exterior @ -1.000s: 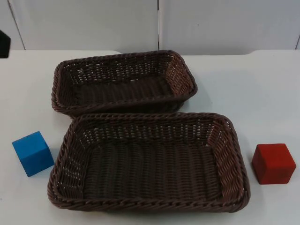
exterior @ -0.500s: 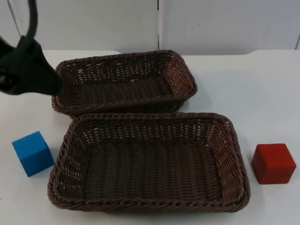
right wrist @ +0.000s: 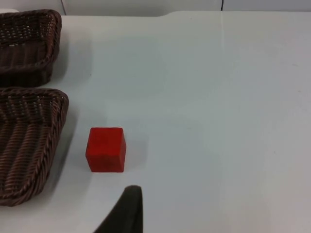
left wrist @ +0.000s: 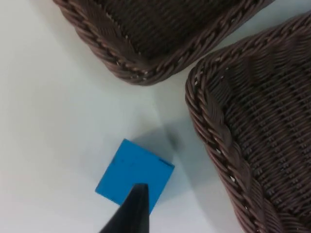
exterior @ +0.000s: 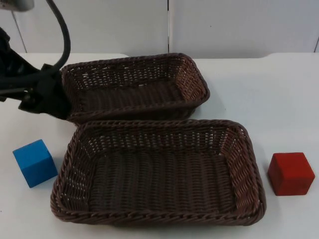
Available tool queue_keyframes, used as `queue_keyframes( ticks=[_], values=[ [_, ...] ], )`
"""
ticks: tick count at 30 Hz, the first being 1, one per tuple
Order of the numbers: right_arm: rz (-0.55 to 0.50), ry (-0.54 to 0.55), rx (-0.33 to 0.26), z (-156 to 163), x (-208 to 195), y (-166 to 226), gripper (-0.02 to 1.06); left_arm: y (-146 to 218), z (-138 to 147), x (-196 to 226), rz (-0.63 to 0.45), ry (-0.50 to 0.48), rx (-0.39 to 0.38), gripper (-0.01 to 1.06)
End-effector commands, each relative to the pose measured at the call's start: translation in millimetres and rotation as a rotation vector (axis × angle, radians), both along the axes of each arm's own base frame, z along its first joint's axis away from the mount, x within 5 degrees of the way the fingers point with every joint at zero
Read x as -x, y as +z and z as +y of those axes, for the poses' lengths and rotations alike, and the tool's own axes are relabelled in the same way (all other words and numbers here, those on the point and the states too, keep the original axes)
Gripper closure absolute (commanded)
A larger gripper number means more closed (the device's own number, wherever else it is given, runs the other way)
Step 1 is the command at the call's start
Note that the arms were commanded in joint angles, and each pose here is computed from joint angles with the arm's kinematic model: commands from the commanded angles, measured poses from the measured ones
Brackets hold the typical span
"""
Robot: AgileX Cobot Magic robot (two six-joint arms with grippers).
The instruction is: Pick up one cube with the left hand and place it into the upper basket. Pick up one cube with the right hand and place it into the lower basket.
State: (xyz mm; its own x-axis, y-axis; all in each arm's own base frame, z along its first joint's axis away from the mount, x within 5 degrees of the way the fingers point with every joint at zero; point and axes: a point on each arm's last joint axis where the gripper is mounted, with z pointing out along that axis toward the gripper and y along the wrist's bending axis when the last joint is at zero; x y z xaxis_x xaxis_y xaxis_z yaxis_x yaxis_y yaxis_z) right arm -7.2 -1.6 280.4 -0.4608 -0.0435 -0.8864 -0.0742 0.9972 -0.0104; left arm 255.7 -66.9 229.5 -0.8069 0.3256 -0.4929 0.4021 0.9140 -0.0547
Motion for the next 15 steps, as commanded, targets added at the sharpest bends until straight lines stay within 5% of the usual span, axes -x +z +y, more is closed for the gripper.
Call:
queue_keyframes(
  ticks=[1, 15],
  values=[
    [-0.013, -0.003, -0.004, 0, 0, 1, -0.01, 2, -2, -1, -0.011, 0.009, 0.009, 0.0],
    [-0.048, -0.049, -0.061, 4, -66, 54, -0.01, 3, -3, 0, 0.0, 0.019, 0.031, 0.0]
  ],
)
